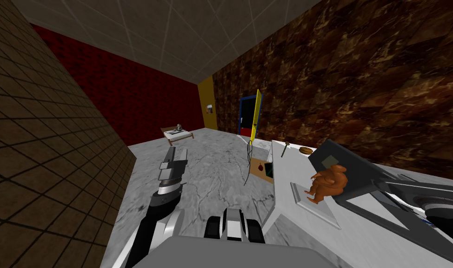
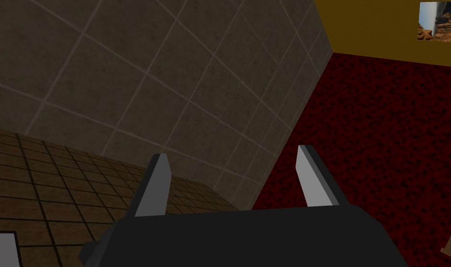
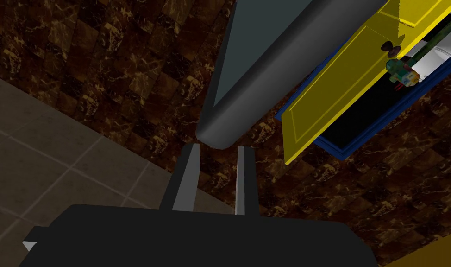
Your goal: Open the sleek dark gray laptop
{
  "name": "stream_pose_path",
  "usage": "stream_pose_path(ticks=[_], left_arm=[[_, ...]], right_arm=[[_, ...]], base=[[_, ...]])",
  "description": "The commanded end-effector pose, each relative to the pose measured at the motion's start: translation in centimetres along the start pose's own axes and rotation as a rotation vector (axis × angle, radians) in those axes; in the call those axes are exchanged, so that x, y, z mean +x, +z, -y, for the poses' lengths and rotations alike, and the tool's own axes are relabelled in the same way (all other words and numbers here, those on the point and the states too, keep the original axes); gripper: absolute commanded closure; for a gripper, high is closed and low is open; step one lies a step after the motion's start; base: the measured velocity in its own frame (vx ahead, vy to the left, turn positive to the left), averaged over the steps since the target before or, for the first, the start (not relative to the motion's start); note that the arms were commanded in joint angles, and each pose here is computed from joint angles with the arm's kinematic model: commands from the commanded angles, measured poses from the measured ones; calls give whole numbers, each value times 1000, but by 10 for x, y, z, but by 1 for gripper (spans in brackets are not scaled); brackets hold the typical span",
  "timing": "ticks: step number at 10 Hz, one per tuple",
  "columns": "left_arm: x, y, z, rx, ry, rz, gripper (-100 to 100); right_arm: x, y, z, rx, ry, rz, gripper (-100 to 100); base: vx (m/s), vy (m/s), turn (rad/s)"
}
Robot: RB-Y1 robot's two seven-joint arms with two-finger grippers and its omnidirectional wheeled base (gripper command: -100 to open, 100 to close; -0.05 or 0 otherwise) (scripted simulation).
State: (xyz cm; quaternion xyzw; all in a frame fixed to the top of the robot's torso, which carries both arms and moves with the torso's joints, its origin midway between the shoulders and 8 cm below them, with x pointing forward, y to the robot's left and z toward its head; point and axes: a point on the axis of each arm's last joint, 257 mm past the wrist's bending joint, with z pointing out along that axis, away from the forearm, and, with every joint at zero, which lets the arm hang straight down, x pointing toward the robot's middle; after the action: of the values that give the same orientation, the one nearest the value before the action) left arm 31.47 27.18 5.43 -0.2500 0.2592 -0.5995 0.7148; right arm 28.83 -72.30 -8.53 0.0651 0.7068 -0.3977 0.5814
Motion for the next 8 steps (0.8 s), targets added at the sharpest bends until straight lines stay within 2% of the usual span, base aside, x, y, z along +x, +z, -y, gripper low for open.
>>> stream_pose_path(ticks=[1, 2, 3, 5, 8], left_arm=[[0, 0, 0, 0, 0, 0, 0], [0, 0, 0, 0, 0, 0, 0], [0, 0, 0, 0, 0, 0, 0], [0, 0, 0, 0, 0, 0, 0], [0, 0, 0, 0, 0, 0, 0]], right_arm=[[8, 2, 0, -2, 106, -17, 100], [1, 2, 4, 5, 76, -5, 100], [10, 5, 1, 7, 161, -11, 100], [20, 7, -5, 5, 241, -19, 100], [20, 7, -5, 5, 241, -19, 100]], base=[[-37, -23, 72], [-10, -7, 24], [-30, -23, 73], [-70, -38, 92], [-35, -13, -7]])
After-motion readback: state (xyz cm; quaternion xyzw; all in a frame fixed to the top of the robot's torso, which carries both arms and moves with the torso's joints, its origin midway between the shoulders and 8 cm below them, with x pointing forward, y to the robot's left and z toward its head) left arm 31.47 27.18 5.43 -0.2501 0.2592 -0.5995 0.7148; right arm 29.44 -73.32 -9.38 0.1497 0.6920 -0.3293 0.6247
